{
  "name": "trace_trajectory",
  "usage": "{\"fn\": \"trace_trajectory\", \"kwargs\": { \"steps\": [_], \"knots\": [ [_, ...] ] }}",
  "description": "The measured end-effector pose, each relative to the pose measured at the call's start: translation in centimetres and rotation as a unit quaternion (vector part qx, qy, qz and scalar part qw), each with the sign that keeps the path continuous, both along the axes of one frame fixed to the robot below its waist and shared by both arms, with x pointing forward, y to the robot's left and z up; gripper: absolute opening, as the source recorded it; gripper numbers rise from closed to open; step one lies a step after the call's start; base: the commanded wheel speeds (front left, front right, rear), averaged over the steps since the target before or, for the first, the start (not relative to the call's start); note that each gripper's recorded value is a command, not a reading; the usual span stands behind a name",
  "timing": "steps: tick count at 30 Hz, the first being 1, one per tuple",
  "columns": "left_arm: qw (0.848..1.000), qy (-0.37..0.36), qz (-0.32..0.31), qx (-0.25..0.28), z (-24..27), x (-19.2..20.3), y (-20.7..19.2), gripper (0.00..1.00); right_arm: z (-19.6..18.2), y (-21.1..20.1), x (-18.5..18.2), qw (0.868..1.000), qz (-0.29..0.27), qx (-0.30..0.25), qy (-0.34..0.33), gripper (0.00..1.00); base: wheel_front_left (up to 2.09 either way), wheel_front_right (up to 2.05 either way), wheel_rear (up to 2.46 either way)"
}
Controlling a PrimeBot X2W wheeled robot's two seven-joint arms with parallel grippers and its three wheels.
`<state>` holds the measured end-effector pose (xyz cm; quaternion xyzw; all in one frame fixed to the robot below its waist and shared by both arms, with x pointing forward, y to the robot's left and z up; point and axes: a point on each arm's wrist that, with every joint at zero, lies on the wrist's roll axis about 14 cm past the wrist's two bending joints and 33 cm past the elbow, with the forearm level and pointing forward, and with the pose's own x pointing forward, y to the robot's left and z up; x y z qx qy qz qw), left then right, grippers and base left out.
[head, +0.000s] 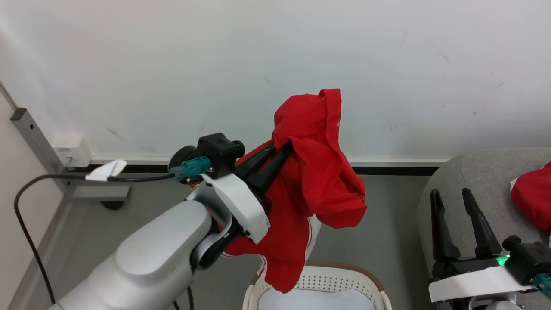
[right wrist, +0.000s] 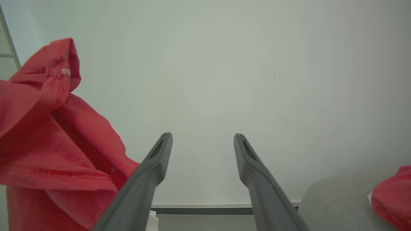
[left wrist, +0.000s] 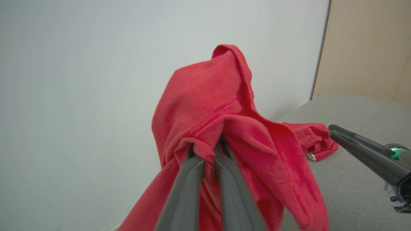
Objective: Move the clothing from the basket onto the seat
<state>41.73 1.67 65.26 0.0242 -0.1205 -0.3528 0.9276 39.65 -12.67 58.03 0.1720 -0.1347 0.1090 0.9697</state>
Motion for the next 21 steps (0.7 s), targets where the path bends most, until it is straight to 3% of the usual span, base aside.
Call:
{"fn": "trace_trajectory", "kwargs": {
  "steps": [8,10,21],
  "knots": [
    [1.0,0.011,-0.002,-0.01,-0.3,-0.1,-0.1,0.0,-0.1,3.3,-0.4,0.998,0.047,-0.029,-0.004,1.0,0.0,0.0,0.0],
    [1.0,0.014,-0.001,-0.01,-0.6,-0.1,-0.1,0.0,-0.1,5.7,-0.8,0.994,0.078,-0.075,-0.016,1.0,0.0,0.0,0.0],
    [0.999,0.027,-0.011,-0.017,-1.6,-1.0,-0.8,0.0,-2.3,13.4,-1.6,0.971,0.2,-0.132,0.003,1.0,0.0,0.0,0.0]
  ]
}}
